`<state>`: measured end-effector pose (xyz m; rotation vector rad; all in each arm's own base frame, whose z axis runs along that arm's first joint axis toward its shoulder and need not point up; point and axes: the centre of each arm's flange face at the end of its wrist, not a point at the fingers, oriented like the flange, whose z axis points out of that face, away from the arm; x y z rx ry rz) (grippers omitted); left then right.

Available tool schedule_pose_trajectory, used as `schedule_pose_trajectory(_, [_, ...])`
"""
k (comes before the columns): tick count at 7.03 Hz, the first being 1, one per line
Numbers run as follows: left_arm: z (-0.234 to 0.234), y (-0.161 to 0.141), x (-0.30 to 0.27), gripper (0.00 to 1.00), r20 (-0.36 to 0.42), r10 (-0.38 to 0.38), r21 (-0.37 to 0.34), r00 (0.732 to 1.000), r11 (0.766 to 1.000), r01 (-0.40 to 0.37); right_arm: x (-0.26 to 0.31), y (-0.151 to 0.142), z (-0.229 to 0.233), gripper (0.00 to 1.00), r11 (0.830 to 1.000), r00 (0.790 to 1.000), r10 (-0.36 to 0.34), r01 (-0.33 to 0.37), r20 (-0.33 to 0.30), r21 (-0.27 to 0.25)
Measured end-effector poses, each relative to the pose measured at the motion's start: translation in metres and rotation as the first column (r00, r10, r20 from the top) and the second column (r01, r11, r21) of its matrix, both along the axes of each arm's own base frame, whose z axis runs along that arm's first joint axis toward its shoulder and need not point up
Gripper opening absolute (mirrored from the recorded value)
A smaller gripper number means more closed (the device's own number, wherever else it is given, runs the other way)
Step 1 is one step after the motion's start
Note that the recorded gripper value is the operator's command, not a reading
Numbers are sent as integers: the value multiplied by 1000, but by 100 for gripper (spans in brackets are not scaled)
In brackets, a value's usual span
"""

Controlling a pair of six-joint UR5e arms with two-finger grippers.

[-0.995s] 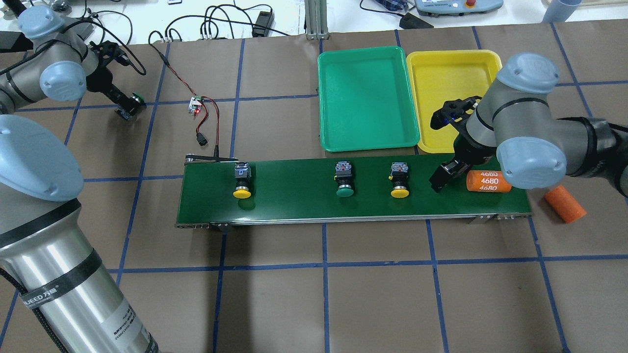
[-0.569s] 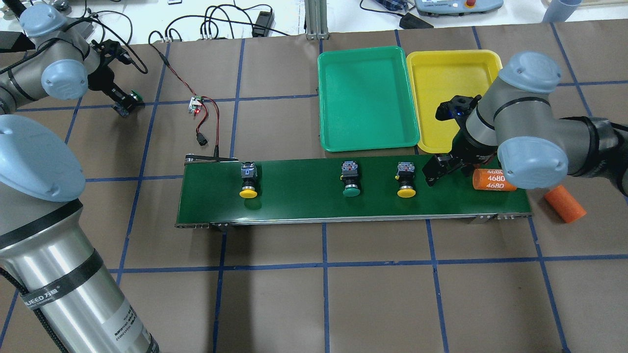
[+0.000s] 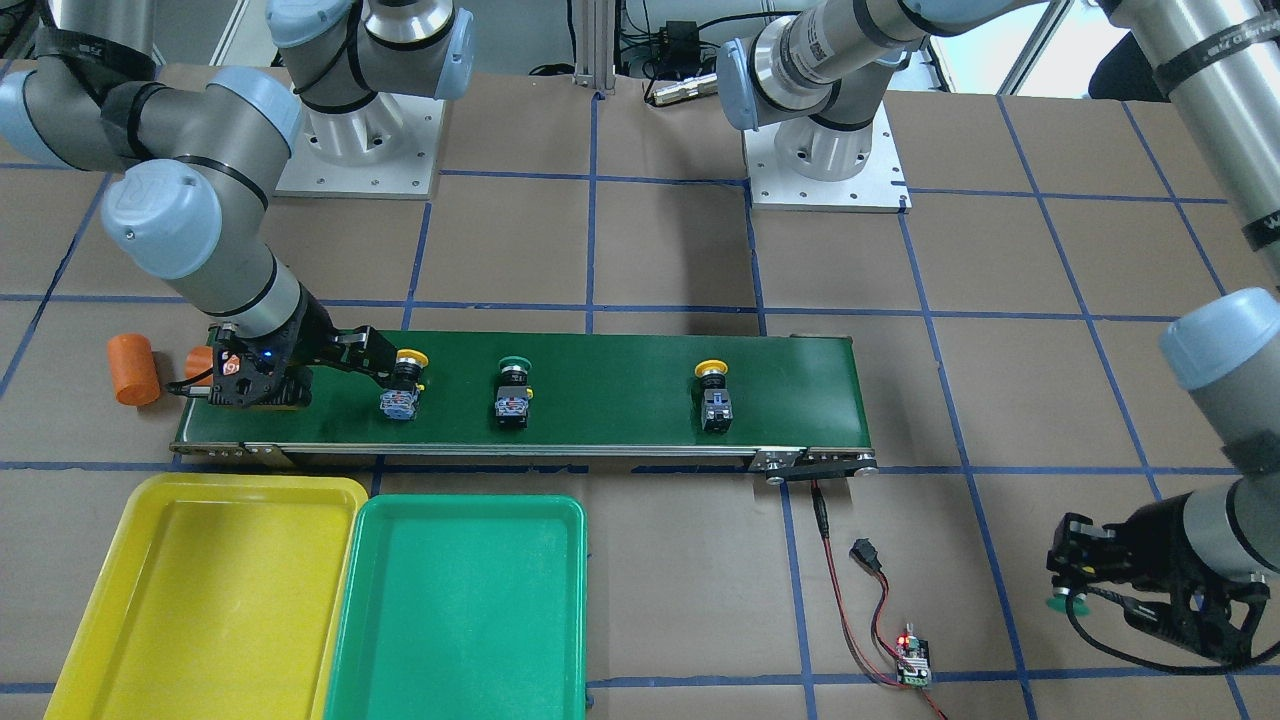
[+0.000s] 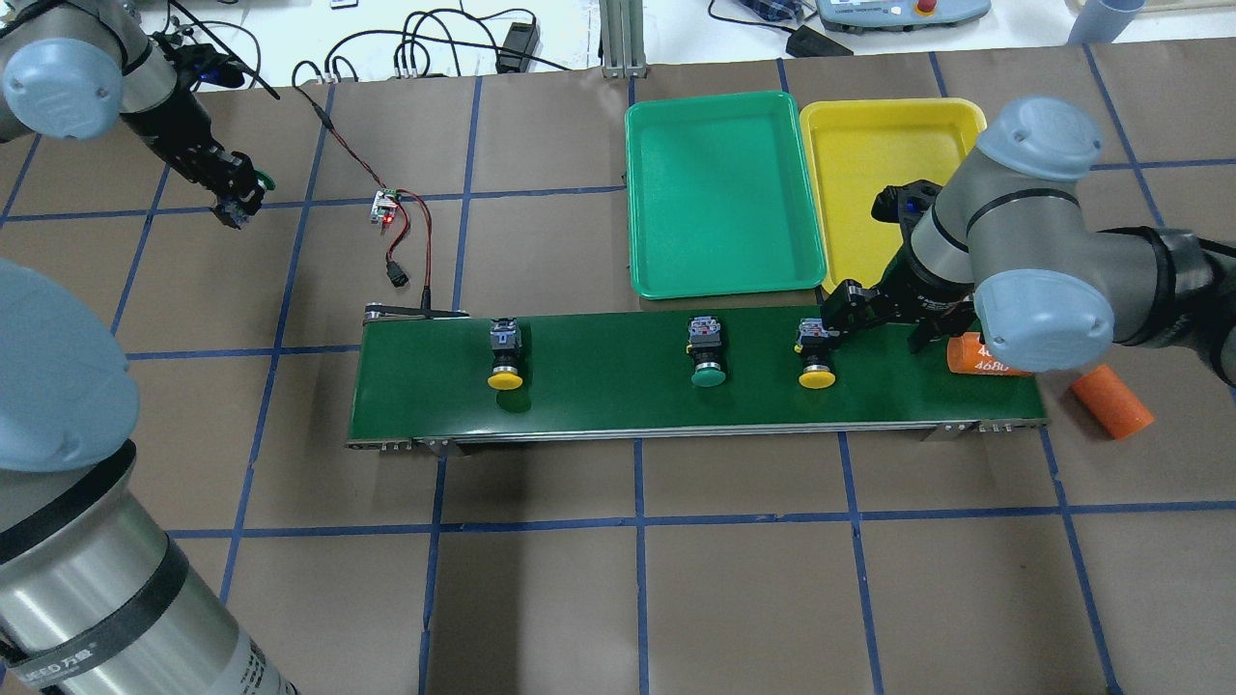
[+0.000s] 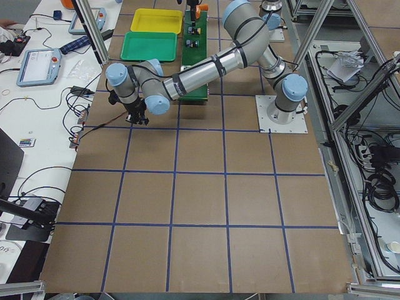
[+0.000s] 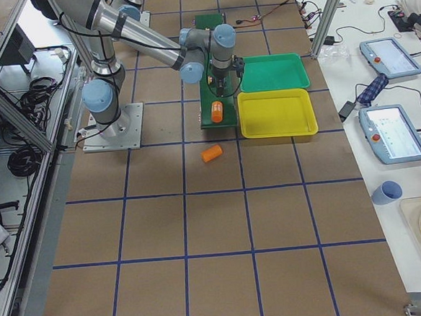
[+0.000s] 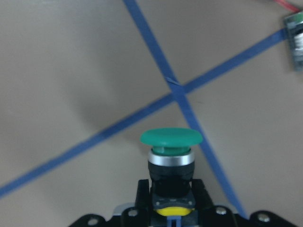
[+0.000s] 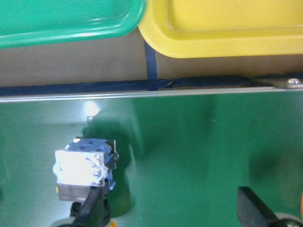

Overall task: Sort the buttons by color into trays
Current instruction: 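Place the green-capped button on the belt while the right gripper grasps a yellow-capped button, then drop the yellow-capped button into the yellow tray with the right gripper while the left withdraws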

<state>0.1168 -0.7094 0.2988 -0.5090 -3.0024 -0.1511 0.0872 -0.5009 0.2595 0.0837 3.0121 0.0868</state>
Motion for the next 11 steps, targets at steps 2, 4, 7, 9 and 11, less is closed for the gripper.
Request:
schedule_pose_trajectory(2, [20,65,-34,0,-39,157,76,987,985,-154,14,-9,10,100,999,999,-42,42,-7,-10])
schedule_pose_trajectory(4, [6,118,-86,0,-21,219,55,976,975,-217,16,-11,3,100,998,998,-55,55,-12,9])
schedule_pose_trajectory(7, [-24,168,-160,0,11,231,9,973,973,-231,15,-18,-24,67,997,998,-48,50,-39,60])
schedule_pose_trajectory(9, [-30,188,-170,25,9,231,9,973,973,-231,13,-22,-22,20,997,997,-53,56,-61,47])
schedule_pose_trajectory(11, [-35,198,-172,100,6,234,4,972,972,-234,12,-30,-16,14,996,995,-78,80,-70,35])
